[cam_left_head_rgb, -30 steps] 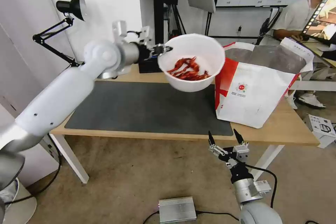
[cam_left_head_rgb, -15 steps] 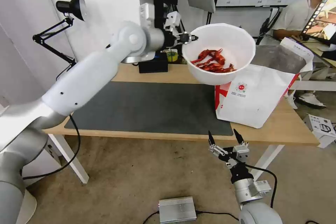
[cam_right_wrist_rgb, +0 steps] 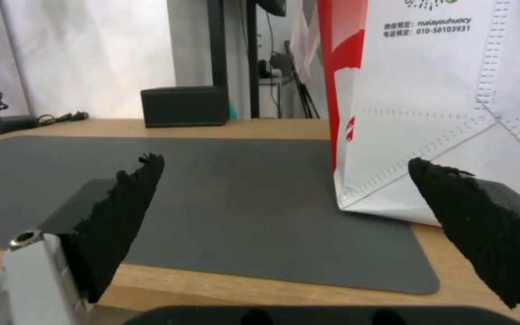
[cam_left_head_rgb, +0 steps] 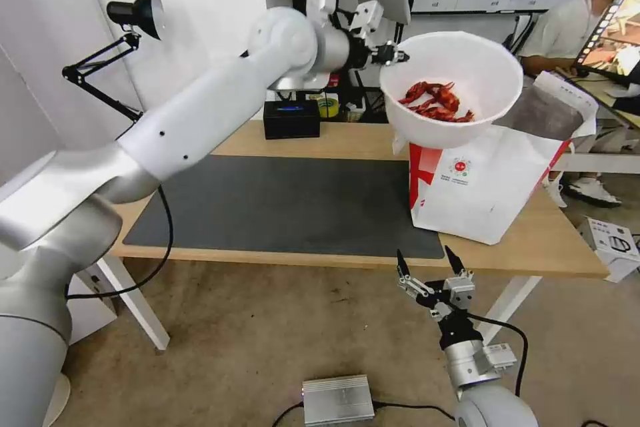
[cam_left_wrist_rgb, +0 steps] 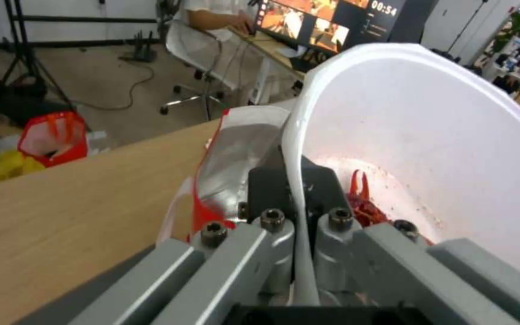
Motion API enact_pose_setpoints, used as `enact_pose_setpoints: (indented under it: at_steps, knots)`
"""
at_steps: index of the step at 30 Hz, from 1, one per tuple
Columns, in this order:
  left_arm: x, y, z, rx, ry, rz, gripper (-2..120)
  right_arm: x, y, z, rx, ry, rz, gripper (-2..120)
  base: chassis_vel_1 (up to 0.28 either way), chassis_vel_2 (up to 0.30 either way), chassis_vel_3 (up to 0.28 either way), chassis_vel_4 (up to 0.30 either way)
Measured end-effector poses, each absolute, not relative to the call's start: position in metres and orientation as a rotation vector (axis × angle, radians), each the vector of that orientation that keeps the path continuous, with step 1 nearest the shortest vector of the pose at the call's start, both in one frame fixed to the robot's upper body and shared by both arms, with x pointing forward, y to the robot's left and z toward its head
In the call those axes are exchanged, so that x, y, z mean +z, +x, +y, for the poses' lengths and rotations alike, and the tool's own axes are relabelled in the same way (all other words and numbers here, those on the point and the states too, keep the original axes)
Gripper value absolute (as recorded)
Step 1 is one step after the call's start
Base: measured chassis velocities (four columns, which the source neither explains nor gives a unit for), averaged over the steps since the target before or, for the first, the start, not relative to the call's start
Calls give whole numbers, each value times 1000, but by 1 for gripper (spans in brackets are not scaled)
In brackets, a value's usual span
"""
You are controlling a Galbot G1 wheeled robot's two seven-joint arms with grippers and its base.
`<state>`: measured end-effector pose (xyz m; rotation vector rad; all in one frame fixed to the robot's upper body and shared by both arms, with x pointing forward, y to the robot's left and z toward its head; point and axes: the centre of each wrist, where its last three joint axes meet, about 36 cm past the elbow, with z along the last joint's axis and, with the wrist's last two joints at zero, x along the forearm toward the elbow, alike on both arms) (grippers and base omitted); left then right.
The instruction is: Pick up the trash from the table and place it into the takeout bag.
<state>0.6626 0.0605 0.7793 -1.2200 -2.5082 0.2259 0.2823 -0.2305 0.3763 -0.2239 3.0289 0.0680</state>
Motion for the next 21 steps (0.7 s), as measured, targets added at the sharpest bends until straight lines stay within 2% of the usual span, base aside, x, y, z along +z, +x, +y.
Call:
enact_pose_setpoints:
  at_steps: [21]
  knots:
    - [794, 678, -13, 195, -1210, -2520, 0, 376, 282, -231, 68, -224, 3029, 100, 0, 0, 0, 0]
